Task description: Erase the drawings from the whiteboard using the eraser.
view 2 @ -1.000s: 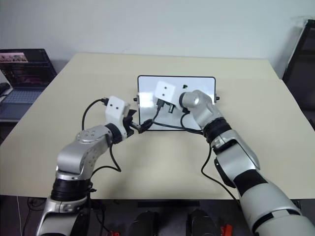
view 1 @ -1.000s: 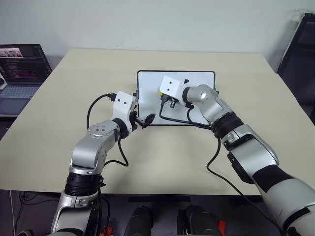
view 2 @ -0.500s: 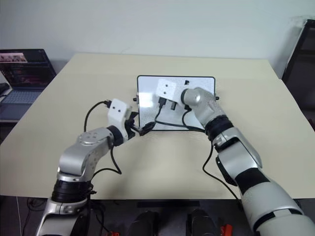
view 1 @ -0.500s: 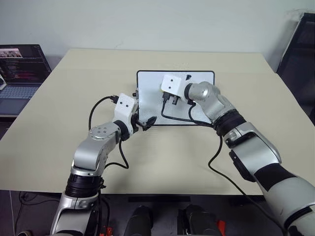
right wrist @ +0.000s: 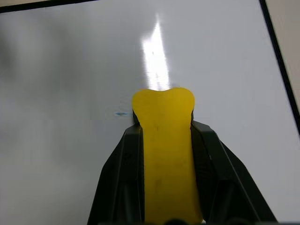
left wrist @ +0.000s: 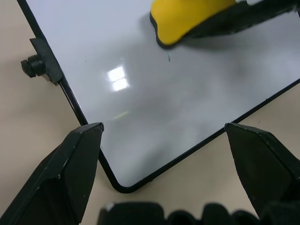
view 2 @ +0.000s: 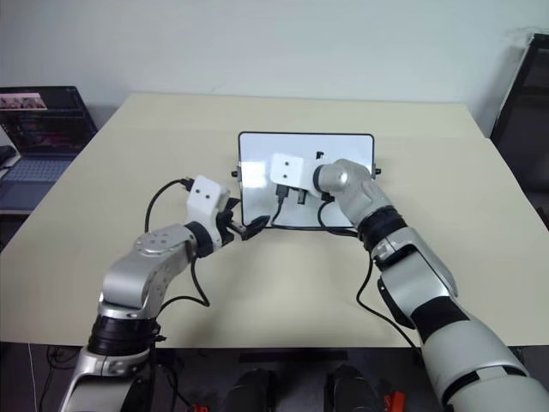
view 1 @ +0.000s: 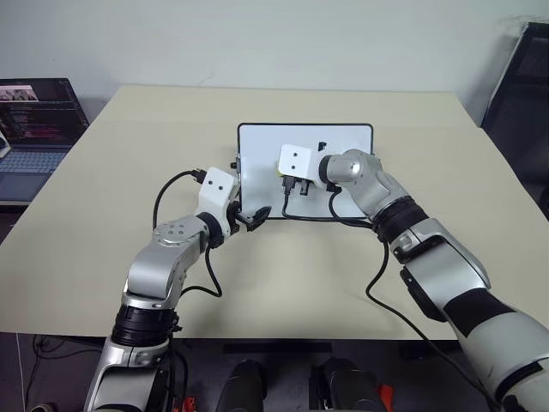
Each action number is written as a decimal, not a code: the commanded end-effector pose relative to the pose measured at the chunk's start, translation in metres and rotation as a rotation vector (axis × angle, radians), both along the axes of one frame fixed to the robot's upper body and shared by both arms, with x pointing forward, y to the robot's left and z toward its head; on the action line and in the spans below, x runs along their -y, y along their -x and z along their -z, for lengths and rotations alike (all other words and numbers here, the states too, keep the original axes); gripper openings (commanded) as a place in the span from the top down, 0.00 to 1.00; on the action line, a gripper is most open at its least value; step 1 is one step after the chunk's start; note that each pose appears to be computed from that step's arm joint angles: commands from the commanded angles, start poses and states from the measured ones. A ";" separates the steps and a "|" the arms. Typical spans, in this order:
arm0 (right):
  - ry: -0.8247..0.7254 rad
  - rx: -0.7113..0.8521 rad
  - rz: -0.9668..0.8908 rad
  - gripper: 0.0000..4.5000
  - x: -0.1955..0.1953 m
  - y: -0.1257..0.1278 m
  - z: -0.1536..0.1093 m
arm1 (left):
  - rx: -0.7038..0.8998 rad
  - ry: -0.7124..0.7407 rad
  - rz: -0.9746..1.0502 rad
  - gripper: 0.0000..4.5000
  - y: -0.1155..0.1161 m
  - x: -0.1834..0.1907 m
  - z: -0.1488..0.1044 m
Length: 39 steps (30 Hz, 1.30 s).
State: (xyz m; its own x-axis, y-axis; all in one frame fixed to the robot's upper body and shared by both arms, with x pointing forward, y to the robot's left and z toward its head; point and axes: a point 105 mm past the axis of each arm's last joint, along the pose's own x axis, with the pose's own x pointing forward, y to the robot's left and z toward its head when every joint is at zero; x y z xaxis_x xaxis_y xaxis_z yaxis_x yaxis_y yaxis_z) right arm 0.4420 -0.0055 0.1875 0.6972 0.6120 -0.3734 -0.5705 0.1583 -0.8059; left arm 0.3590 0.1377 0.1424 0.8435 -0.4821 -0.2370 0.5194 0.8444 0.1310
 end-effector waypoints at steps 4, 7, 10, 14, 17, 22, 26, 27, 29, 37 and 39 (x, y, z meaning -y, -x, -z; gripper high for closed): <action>0.133 -0.087 -0.070 0.78 0.008 0.012 0.024 | 0.047 -0.008 0.019 0.00 0.003 0.003 -0.013; 0.168 -0.111 -0.105 0.78 0.008 0.019 0.032 | 0.047 -0.006 0.015 0.00 0.003 0.001 -0.014; 0.132 -0.026 -0.074 0.78 0.006 0.012 0.018 | 0.047 -0.002 0.009 0.00 0.002 0.000 -0.015; 0.021 0.124 -0.008 0.78 0.000 -0.001 -0.013 | 0.047 -0.002 0.008 0.00 0.002 0.000 -0.015; -0.021 0.172 0.025 0.78 -0.001 -0.007 -0.024 | 0.048 -0.002 0.011 0.00 0.002 0.001 -0.016; -0.007 0.153 0.078 0.78 0.016 -0.014 -0.018 | 0.049 -0.003 0.013 0.00 0.002 0.001 -0.017; 0.025 0.102 0.076 0.78 0.027 -0.012 -0.010 | 0.049 -0.004 0.017 0.00 0.002 0.001 -0.017; 0.039 0.078 0.069 0.78 0.029 -0.010 -0.005 | 0.049 -0.004 0.018 0.00 0.002 0.001 -0.017; 0.059 0.040 0.057 0.78 0.033 -0.006 0.004 | 0.050 -0.004 0.020 0.00 0.002 0.001 -0.017; -0.090 0.072 0.055 0.78 0.036 0.007 -0.011 | 0.055 -0.004 0.031 0.00 0.002 0.002 -0.018; -0.202 0.099 0.059 0.78 0.037 0.014 -0.029 | 0.069 -0.001 0.065 0.00 0.005 0.007 -0.021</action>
